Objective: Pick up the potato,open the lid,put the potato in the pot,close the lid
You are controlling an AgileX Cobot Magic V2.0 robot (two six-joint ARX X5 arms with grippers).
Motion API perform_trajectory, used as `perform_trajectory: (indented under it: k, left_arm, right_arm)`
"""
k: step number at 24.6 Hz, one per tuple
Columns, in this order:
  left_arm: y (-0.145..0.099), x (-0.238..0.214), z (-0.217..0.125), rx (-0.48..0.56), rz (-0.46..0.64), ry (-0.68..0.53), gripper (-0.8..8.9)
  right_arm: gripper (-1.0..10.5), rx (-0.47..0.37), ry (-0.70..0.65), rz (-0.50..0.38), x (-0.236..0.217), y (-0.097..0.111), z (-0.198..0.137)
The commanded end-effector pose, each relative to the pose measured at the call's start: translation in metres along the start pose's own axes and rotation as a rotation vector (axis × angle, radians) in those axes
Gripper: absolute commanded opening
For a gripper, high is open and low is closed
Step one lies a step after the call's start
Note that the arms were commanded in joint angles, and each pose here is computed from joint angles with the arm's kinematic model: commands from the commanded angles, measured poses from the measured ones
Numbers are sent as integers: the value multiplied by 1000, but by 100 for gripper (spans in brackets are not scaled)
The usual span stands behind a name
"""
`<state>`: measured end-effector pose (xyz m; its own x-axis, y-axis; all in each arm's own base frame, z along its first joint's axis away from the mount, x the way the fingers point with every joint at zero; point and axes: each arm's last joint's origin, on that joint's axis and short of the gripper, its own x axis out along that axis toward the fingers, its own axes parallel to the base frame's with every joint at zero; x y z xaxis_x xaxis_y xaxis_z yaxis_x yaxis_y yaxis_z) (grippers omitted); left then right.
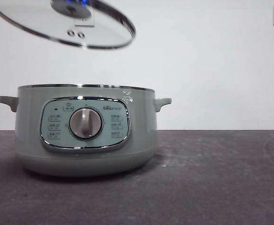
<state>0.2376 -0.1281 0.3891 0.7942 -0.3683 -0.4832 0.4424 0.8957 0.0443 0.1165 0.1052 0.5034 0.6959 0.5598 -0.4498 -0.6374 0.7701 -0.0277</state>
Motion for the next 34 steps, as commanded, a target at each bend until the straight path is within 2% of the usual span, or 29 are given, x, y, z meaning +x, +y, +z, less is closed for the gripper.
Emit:
perform_trajectory:
  k: [1, 9, 14, 34]
  left_arm:
    - [-5, 11, 8, 4, -23, -53, -9]
    - [-17, 42, 4, -1, -41, -31, -9]
    - [-22, 43, 3, -4, 8, -52, -9]
    - [-26, 56, -17, -25, 3, -20, -9]
  right_arm:
    - [532, 37, -19, -3, -12, -1, -3]
    - [532, 39, -17, -127, -26, -5, -9]
    - [532, 37, -6, -129, -26, -5, -10]
    - [532, 37, -7, -129, -26, -5, -10]
